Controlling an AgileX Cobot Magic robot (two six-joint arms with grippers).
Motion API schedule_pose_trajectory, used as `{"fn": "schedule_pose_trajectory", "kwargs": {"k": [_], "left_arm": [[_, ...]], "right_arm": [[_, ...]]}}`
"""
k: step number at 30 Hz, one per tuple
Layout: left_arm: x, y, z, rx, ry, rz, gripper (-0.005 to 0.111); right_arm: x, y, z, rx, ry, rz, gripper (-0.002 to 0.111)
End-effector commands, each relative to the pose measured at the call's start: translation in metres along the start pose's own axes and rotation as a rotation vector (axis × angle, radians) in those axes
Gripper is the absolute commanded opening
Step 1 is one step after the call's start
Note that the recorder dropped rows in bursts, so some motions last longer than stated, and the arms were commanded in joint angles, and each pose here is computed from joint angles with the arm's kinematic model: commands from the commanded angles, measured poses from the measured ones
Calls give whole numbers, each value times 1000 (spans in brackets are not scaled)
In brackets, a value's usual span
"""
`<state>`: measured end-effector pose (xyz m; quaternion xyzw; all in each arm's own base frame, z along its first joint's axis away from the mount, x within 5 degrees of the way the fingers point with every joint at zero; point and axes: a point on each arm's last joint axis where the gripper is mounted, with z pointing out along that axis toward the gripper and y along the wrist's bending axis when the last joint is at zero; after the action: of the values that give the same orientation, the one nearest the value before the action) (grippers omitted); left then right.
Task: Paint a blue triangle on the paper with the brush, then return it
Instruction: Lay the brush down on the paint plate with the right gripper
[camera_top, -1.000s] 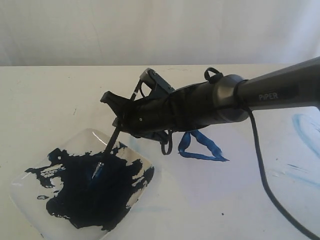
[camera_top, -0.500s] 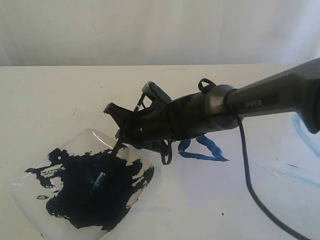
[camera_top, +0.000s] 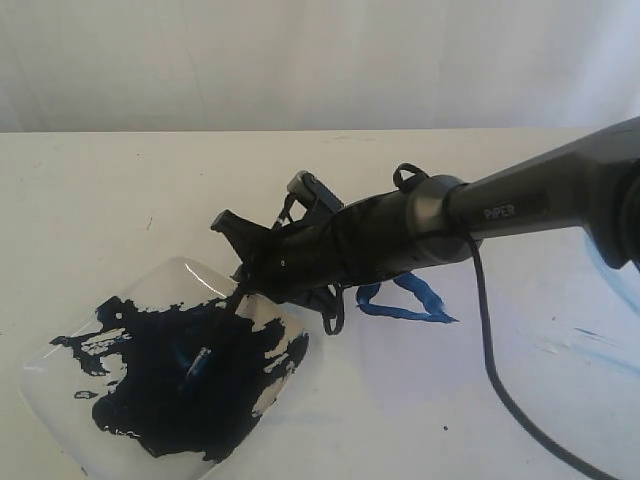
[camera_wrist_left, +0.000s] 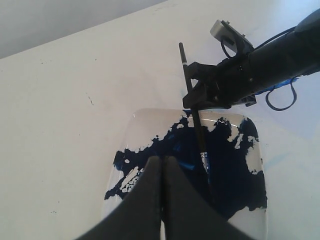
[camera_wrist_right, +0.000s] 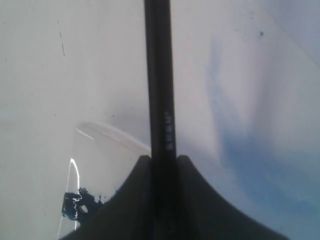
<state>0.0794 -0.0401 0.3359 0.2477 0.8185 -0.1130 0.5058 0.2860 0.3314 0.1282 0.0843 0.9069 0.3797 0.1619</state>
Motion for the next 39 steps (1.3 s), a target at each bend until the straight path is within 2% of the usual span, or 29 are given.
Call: {"fn": "schedule_pose_trajectory", "kwargs": {"k": [1, 6, 34, 39], "left_arm": [[1, -2, -1, 16, -6, -21, 0], [0, -3, -1, 20, -9, -26, 0], [1, -3, -1, 21, -7, -26, 0], [1, -3, -1, 21, -7, -26, 0]], "right_arm": [[-1, 2, -1, 6, -15, -11, 0], [2, -6, 6, 24, 0, -7, 0], [4, -4, 6, 8, 19, -9, 0], [5, -4, 6, 1, 28, -9, 7]]}}
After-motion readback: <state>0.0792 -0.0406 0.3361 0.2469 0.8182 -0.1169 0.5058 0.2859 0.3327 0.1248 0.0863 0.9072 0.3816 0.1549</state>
